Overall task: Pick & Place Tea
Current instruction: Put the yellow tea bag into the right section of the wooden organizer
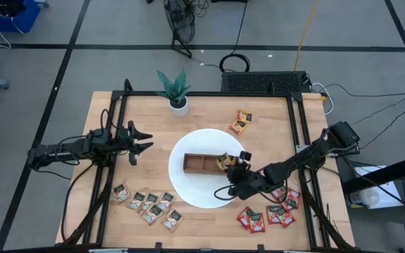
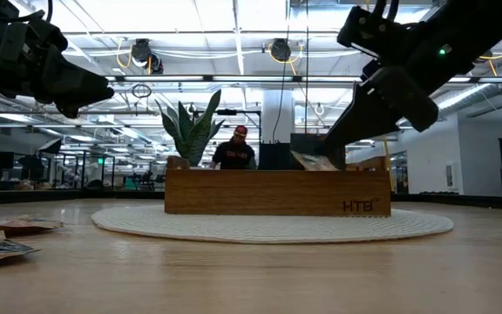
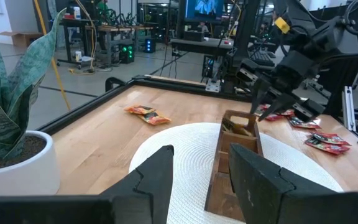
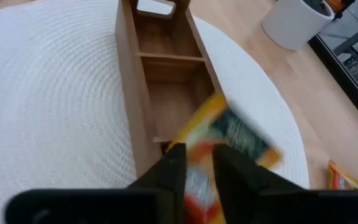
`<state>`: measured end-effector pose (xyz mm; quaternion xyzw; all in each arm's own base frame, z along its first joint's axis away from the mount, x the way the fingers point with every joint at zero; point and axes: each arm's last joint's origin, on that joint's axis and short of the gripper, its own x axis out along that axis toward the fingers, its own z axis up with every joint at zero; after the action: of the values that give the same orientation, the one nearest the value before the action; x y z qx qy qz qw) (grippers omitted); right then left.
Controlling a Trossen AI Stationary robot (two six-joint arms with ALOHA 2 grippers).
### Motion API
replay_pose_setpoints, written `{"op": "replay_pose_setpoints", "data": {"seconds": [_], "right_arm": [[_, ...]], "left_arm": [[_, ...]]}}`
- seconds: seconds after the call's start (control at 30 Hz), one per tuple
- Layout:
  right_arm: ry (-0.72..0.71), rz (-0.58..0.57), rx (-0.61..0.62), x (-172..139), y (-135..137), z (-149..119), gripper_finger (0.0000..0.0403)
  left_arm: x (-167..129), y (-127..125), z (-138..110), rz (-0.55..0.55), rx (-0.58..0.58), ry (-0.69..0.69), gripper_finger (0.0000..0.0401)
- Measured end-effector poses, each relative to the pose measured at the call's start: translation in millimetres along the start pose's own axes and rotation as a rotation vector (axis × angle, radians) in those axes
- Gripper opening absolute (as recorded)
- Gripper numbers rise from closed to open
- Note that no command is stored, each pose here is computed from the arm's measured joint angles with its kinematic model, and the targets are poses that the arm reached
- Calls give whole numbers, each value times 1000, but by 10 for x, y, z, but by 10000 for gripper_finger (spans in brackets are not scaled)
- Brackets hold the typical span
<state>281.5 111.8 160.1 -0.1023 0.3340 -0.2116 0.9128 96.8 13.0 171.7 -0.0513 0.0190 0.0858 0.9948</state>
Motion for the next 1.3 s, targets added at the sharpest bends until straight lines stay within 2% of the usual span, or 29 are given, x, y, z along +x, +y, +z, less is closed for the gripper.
{"op": "replay_pose_setpoints", "data": {"seconds": [0.2, 0.37, 0.43, 0.63, 0.8, 0.93, 1.07, 1.3], "right_arm": [[-6, -9, -37, 30, -27, 22, 142], [-28, -46, -150, -3, -66, 59, 161], [-45, -54, -151, -48, -140, 122, 161], [-1, 156, 13, -67, -650, 341, 154], [138, 271, 44, 156, -980, 279, 156], [195, 382, 69, 311, -1076, 226, 159], [202, 392, 75, 353, -1138, 218, 158], [216, 488, 94, 346, -1123, 212, 147]], "left_arm": [[0, 0, 0, 0, 0, 0, 157], [0, 0, 0, 0, 0, 0, 157], [1, 0, -2, 0, 0, 1, 157], [0, 0, 0, 0, 0, 0, 157], [0, 0, -1, -1, 0, 1, 157], [0, 0, -1, 0, 0, 0, 157], [0, 0, -1, 0, 0, 0, 157], [0, 0, -1, 0, 0, 0, 157]]}}
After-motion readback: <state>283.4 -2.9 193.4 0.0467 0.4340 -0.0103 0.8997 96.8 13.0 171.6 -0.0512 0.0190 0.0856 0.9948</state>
